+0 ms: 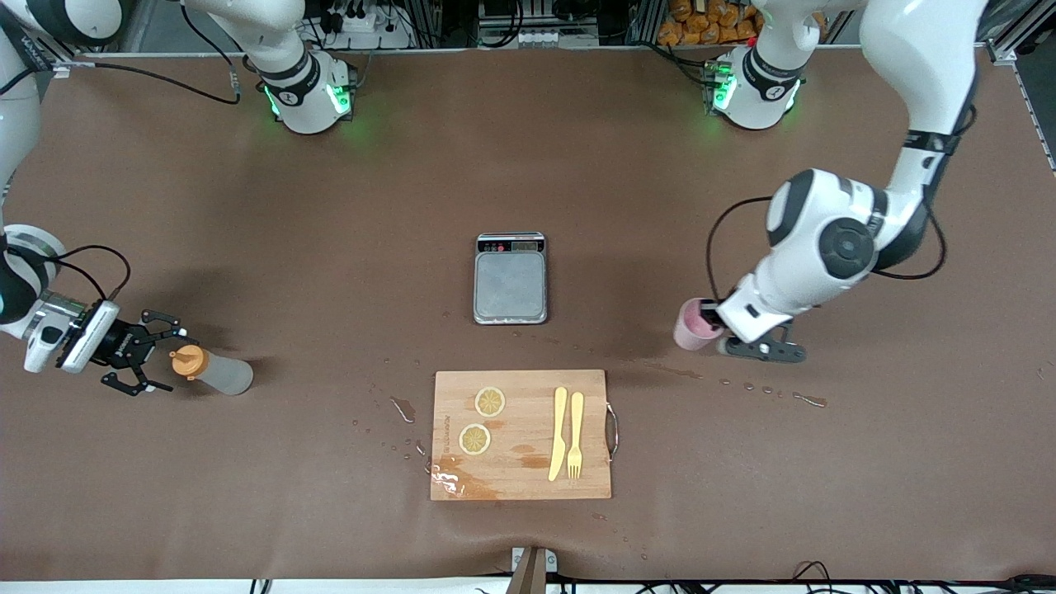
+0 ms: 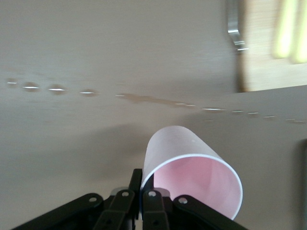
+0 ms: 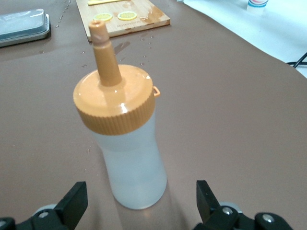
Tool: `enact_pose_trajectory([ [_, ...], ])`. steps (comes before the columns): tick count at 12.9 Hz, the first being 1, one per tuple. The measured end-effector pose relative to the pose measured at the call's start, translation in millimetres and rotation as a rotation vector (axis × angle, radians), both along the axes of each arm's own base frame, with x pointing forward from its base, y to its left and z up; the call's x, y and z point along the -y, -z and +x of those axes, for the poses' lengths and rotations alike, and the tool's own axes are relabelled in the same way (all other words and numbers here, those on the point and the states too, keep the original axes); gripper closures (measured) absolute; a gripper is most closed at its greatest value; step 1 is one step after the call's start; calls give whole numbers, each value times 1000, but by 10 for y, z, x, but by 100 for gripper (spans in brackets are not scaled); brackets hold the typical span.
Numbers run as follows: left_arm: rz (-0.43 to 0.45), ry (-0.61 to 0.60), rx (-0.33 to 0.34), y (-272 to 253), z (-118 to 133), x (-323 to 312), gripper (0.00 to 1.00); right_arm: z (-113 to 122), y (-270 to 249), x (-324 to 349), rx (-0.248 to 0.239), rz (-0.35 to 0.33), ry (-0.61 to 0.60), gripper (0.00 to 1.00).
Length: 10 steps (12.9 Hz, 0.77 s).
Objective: Add sauce to pink cup with both arms
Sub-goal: 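Place the pink cup on the metal scale with the left gripper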
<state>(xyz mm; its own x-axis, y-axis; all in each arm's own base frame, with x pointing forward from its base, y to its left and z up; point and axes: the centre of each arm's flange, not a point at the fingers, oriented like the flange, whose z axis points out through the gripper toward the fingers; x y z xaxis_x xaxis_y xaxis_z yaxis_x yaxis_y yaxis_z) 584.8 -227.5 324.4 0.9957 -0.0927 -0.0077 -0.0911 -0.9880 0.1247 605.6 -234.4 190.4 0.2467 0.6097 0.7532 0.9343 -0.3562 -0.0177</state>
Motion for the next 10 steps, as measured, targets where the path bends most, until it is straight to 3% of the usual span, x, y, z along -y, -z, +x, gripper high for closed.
enact_pose_trajectory([
  [4, -36, -126, -30, -176, -320, 1373, 96, 31, 203, -196, 43, 53, 0, 0],
  [9, -67, -247, -104, 64, -799, 2670, 96, 59, 278, -333, 43, 62, -18, 0],
  [10, -67, -272, -113, 141, -835, 2813, 96, 58, 280, -337, 43, 63, -19, 9],
])
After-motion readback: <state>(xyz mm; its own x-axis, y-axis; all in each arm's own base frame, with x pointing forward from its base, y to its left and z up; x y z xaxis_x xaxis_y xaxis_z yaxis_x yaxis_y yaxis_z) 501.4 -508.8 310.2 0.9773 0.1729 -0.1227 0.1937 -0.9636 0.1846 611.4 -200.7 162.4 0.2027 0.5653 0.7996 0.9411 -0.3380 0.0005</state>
